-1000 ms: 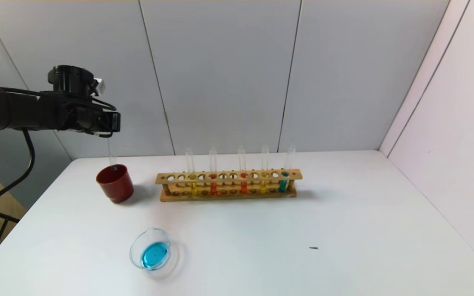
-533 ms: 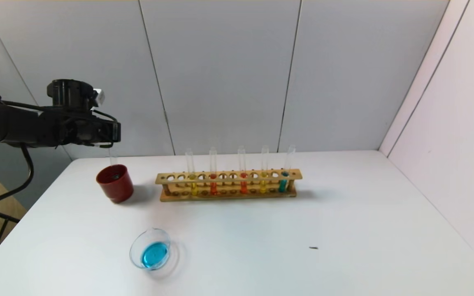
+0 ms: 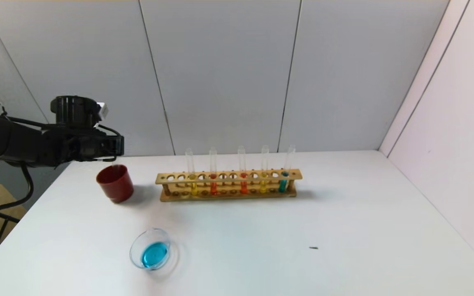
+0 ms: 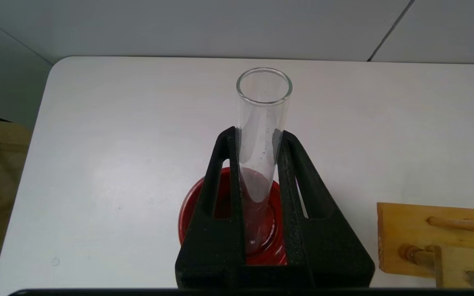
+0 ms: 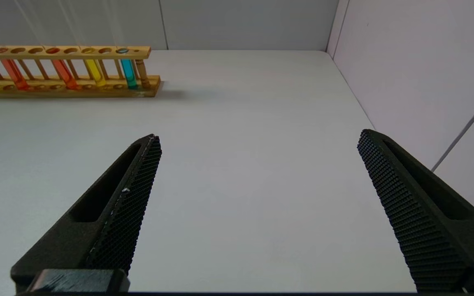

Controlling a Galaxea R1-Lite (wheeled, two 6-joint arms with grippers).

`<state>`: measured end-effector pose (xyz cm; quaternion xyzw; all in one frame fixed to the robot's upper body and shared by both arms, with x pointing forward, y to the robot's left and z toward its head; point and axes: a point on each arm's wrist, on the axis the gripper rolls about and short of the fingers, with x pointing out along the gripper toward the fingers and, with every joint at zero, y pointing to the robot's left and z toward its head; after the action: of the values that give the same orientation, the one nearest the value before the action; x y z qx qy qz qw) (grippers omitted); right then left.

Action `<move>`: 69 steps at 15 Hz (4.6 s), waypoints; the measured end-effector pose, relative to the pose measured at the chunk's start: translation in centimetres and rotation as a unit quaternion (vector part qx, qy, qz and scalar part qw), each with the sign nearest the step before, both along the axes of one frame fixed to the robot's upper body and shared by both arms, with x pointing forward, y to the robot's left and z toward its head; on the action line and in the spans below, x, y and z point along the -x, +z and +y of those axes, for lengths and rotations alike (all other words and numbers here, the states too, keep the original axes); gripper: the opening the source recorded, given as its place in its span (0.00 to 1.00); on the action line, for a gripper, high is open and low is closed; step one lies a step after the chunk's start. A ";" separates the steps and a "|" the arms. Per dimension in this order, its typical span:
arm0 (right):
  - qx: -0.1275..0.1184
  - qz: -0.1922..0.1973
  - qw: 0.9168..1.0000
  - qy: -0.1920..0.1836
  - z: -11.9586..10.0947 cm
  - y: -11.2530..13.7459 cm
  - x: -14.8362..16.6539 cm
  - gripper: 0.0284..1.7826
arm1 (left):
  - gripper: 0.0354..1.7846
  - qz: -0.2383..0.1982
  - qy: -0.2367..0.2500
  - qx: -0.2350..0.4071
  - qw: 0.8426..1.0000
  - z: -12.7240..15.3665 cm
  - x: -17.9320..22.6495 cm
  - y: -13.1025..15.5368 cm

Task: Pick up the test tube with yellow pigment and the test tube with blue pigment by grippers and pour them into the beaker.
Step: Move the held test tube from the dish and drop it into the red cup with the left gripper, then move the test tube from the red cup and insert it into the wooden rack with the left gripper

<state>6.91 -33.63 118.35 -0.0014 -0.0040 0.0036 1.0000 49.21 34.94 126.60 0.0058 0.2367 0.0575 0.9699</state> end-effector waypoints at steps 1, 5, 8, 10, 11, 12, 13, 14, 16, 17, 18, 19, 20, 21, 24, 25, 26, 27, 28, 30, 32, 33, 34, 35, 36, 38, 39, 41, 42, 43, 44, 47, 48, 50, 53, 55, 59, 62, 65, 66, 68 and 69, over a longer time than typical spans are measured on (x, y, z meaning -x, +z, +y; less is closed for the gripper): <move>0.000 0.000 1.000 0.000 0.0 0.0 0.0 0.98 | 0.15 -0.010 -0.003 0.000 1.000 -0.2 0.1 -0.3; 0.000 0.000 1.000 0.000 0.0 0.0 0.0 0.98 | 0.15 -0.033 -0.007 -0.005 0.999 -0.5 0.5 -0.8; 0.000 0.000 1.000 0.000 0.0 0.0 0.0 0.98 | 0.15 -0.027 -0.006 -0.004 1.000 -0.4 0.7 -1.2; 0.000 0.000 1.000 0.000 0.0 0.0 0.0 0.98 | 0.15 -0.025 -0.005 -0.002 1.000 -0.5 1.0 -1.2; 0.000 0.000 1.000 0.000 0.0 0.0 0.0 0.98 | 0.15 -0.025 -0.005 -0.001 1.000 -0.5 1.2 -1.1; 0.000 0.000 1.000 0.000 0.0 0.0 0.0 0.98 | 0.15 -0.023 -0.005 -0.002 1.000 -0.5 1.5 -1.1; 0.000 0.000 1.000 0.000 0.0 0.0 0.0 0.98 | 0.15 -0.022 -0.006 -0.003 1.000 -0.5 1.7 -1.1; 0.000 0.000 1.000 0.000 0.0 0.0 0.0 0.98 | 0.15 -0.021 -0.007 -0.003 1.000 -0.6 2.0 -1.0; 0.000 0.000 1.000 0.000 0.0 0.0 0.0 0.98 | 0.15 -0.022 -0.009 -0.005 1.000 -0.6 2.4 -0.7; 0.000 0.000 1.000 0.000 0.0 0.0 0.0 0.98 | 0.15 -0.023 -0.009 -0.005 1.000 -0.7 2.6 -0.6; 0.000 0.000 1.000 0.000 0.0 0.0 0.0 0.98 | 0.15 -0.024 -0.008 -0.004 1.000 -0.7 2.8 -0.4; 0.000 0.000 1.000 0.000 0.0 0.0 0.0 0.98 | 0.15 -0.024 -0.007 -0.004 1.000 -0.7 3.0 -0.4; 0.000 0.000 1.000 0.000 0.0 0.0 0.0 0.98 | 0.16 -0.023 -0.007 -0.004 1.000 -0.7 3.2 -0.4; 0.000 0.000 1.000 0.000 0.0 0.0 0.0 0.98 | 0.17 -0.022 -0.006 -0.004 1.000 -0.6 3.4 -0.4; 0.000 0.000 1.000 0.000 0.0 0.0 0.0 0.98 | 0.30 -0.022 -0.005 -0.006 1.000 -0.5 3.8 -0.4; 0.000 0.000 1.000 0.000 0.0 0.0 0.0 0.98 | 0.39 -0.028 -0.006 -0.006 1.000 -0.5 3.9 -0.4; 0.000 0.000 1.000 0.000 0.0 0.0 0.0 0.98 | 0.49 -0.032 -0.005 -0.006 0.999 -0.5 3.9 -0.4; 0.000 0.000 1.000 0.000 0.0 0.0 0.0 0.98 | 0.58 -0.033 -0.005 -0.007 0.999 -0.5 3.9 -0.4; 0.000 0.000 1.000 0.000 0.0 0.0 0.0 0.98 | 0.69 -0.034 -0.005 -0.007 0.999 -0.5 4.0 -0.5; 0.000 0.000 1.000 0.000 0.0 0.0 0.0 0.98 | 0.83 -0.035 -0.006 -0.007 0.999 -0.5 4.3 -0.3; 0.000 0.000 1.000 0.000 0.0 0.0 0.0 0.98 | 0.93 -0.041 -0.008 -0.008 0.999 -0.6 4.9 0.3; 0.000 0.000 1.000 0.000 0.0 0.0 0.0 0.98 | 0.96 -0.045 -0.012 -0.008 0.999 -0.8 5.3 0.7; 0.000 0.000 1.000 0.000 0.0 0.0 0.0 0.98 | 0.97 -0.049 -0.017 -0.007 0.999 -1.2 5.8 1.1; 0.000 0.000 1.000 0.000 0.0 0.0 0.0 0.98 | 0.97 -0.052 -0.024 -0.007 0.998 -1.7 6.3 1.3; 0.000 0.000 1.000 0.000 0.0 0.0 0.0 0.98 | 0.97 -0.053 -0.033 -0.006 0.998 -2.2 6.8 1.5; 0.000 0.000 1.000 0.000 0.0 0.0 0.0 0.98 | 0.97 -0.059 -0.059 -0.003 0.997 -3.8 8.1 2.1; 0.000 0.000 1.000 0.000 0.0 0.0 0.0 0.98 | 0.97 -0.063 -0.073 -0.002 0.995 -4.7 8.7 2.4; 0.000 0.000 1.000 0.000 0.0 0.0 0.0 0.98 | 0.97 -0.072 -0.102 0.002 0.992 -6.6 9.9 3.0; 0.000 0.000 1.000 0.000 0.0 0.0 0.0 0.98 | 0.97 -0.078 -0.114 0.004 0.990 -7.3 10.3 3.4; 0.000 0.000 1.000 0.000 0.0 0.0 0.0 0.98 | 0.97 -0.082 -0.126 0.006 0.989 -8.1 10.7 3.6; 0.000 0.000 1.000 0.000 0.0 0.0 0.0 0.98 | 0.97 -0.084 -0.136 0.007 0.987 -8.7 11.0 3.8; 0.000 0.000 1.000 0.000 0.0 0.0 0.0 0.98 | 0.97 -0.085 -0.153 0.011 0.984 -10.6 11.7 3.8; 0.000 0.000 1.000 0.000 0.0 0.0 0.0 0.98 | 0.97 -0.084 -0.158 0.016 0.984 -11.2 11.7 3.7; 0.000 0.000 1.000 0.000 0.0 0.0 0.0 0.98 | 0.97 -0.092 -0.169 0.024 0.981 -12.3 11.5 3.4; 0.000 0.000 1.000 0.000 0.0 0.0 0.0 0.98 | 0.97 -0.100 -0.162 0.029 0.981 -13.9 10.9 2.4; 0.000 0.000 1.000 0.000 0.0 0.0 0.0 0.98 | 0.97 -0.094 -0.164 0.032 0.981 -14.8 10.5 1.2; 0.000 0.000 1.000 0.000 0.0 0.0 0.0 0.98 | 0.97 -0.081 -0.167 0.040 0.982 -16.1 9.7 -1.1; 0.000 0.000 1.000 0.000 0.0 0.0 0.0 0.98 | 0.97 -0.081 -0.168 0.041 0.982 -16.8 9.0 -2.2; 0.000 0.000 1.000 0.000 0.0 0.0 0.0 0.98 | 0.97 -0.083 -0.167 0.041 0.982 -17.3 8.1 -3.0; 0.000 0.000 1.000 0.000 0.0 0.0 0.0 0.98 | 0.97 -0.084 -0.165 0.040 0.982 -17.4 7.8 -3.2; 0.000 0.000 1.000 0.000 0.0 0.0 0.0 0.98 | 0.97 -0.084 -0.159 0.039 0.983 -17.5 7.1 -3.6; 0.000 0.000 1.000 0.000 0.0 0.0 0.0 0.98 | 0.97 -0.084 -0.157 0.038 0.983 -17.6 6.8 -3.7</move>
<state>6.90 -33.63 118.36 -0.0014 -0.0043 0.0036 1.0000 42.45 17.36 122.87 0.0009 0.1525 -0.1044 0.9828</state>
